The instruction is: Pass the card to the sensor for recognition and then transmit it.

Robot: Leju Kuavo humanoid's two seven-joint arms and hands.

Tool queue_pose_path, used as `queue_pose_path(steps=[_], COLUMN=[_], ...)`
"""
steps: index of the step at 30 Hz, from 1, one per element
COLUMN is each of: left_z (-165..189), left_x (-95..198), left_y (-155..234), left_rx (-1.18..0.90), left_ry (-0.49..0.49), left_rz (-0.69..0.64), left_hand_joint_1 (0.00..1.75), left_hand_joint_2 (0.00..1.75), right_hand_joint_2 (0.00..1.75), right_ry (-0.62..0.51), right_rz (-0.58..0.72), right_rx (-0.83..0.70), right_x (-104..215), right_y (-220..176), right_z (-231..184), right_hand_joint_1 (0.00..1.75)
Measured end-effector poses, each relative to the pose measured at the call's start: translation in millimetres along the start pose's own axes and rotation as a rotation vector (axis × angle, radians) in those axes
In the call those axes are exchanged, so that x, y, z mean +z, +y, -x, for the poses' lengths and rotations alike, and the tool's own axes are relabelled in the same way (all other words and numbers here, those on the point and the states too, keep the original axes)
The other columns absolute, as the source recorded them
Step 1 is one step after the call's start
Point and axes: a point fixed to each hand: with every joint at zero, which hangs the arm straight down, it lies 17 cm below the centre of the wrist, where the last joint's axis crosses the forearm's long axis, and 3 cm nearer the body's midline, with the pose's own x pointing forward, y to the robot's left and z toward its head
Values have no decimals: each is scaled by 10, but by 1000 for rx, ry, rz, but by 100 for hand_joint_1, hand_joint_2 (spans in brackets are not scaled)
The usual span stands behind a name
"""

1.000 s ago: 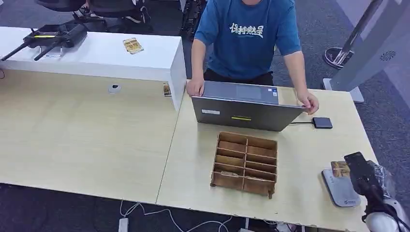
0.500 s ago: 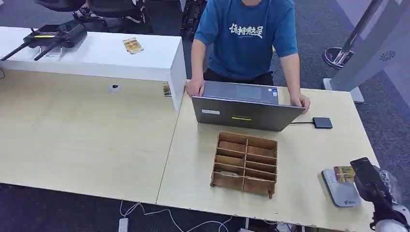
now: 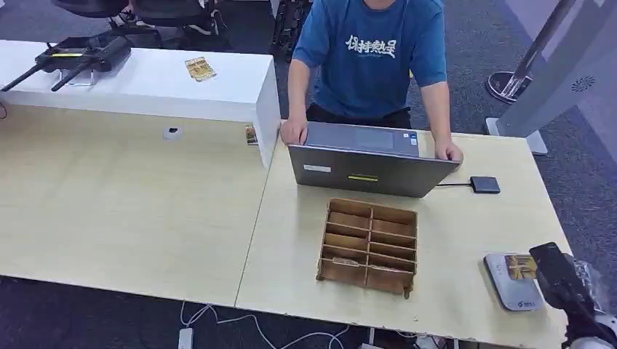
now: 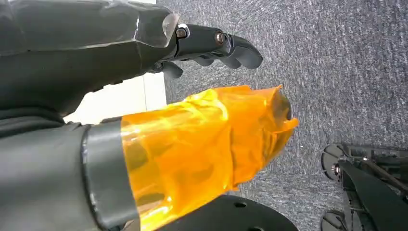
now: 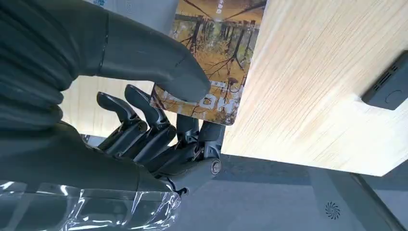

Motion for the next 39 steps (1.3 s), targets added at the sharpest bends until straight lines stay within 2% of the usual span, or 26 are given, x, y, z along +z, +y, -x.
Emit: queue_pose_path(steps=[11, 24, 39], left_z=[0, 19, 18], left_x=[0, 1, 1], left_y=[1, 3, 3], left_rx=[-6, -18, -18], left_ry=[0, 11, 12], left_rz=[-1, -2, -2], left_hand_joint_1=[0, 0, 0], left_hand_joint_2=[0, 0, 0], right_hand_joint_2=[175, 175, 175], right_ry=[25, 82, 82], right_rz=[-21, -131, -155], right_rx=[51, 175, 188], right_x=[-33, -86, -93], right_y=[82, 349, 431], right_z=[36, 170, 186], right_hand_joint_1=[175, 175, 175])
